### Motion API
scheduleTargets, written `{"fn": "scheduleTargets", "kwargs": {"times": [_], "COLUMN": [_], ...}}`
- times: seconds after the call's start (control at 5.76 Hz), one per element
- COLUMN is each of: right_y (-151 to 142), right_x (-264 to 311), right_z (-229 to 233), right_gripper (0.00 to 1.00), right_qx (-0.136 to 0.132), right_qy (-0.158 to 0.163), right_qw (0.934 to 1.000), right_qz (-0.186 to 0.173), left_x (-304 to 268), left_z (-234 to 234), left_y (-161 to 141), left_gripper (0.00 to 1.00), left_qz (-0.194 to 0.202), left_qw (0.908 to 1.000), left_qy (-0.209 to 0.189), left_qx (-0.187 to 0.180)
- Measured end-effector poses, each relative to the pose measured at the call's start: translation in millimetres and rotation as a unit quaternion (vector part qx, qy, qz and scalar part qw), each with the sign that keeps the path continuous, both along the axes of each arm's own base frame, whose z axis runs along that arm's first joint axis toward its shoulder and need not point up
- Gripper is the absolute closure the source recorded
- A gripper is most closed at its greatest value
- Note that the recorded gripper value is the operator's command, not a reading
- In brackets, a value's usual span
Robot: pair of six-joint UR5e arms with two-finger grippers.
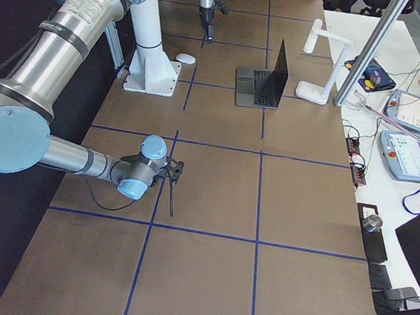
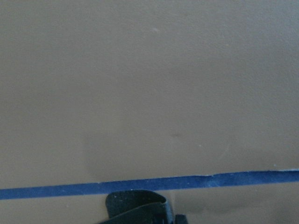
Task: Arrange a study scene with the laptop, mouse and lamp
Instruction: 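Carry the black mouse pad beside the laptop while left gripper reaches for mouse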
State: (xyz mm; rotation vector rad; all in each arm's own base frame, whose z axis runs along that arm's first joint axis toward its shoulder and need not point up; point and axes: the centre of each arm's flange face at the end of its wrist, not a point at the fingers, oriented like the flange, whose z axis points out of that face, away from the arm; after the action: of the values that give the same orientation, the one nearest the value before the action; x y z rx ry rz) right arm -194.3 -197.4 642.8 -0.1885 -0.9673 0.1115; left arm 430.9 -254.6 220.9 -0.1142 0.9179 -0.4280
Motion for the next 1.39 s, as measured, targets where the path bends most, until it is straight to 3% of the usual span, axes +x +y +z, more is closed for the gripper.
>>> {"fn": "scheduleTargets", "kwargs": {"times": [0.35, 0.69, 1.04, 1.39], "right_y": [-11, -48, -123, -204], "right_x": [-10, -29, -74, -115], "right_z": [-42, -74, -125, -180], "right_gripper": [1.00, 1.00, 1.00, 1.00], "right_qx": [0.014, 0.031, 0.032, 0.024], "right_qy": [-0.039, -0.075, -0.081, -0.067], "right_qw": [0.9990, 0.9953, 0.9914, 0.9884], "right_qz": [0.014, 0.054, 0.098, 0.135], "left_x": [0, 0, -3, -3], "left_z": [1, 2, 3, 6], "left_y": [0, 0, 0, 1], "left_gripper": [0.00, 0.00, 0.00, 0.00], "left_qz": [0.000, 0.000, -0.001, 0.001], "left_qw": [1.0000, 1.0000, 1.0000, 1.0000], "left_qy": [-0.001, -0.002, -0.002, -0.006], "left_qx": [0.000, -0.001, 0.000, 0.000]}}
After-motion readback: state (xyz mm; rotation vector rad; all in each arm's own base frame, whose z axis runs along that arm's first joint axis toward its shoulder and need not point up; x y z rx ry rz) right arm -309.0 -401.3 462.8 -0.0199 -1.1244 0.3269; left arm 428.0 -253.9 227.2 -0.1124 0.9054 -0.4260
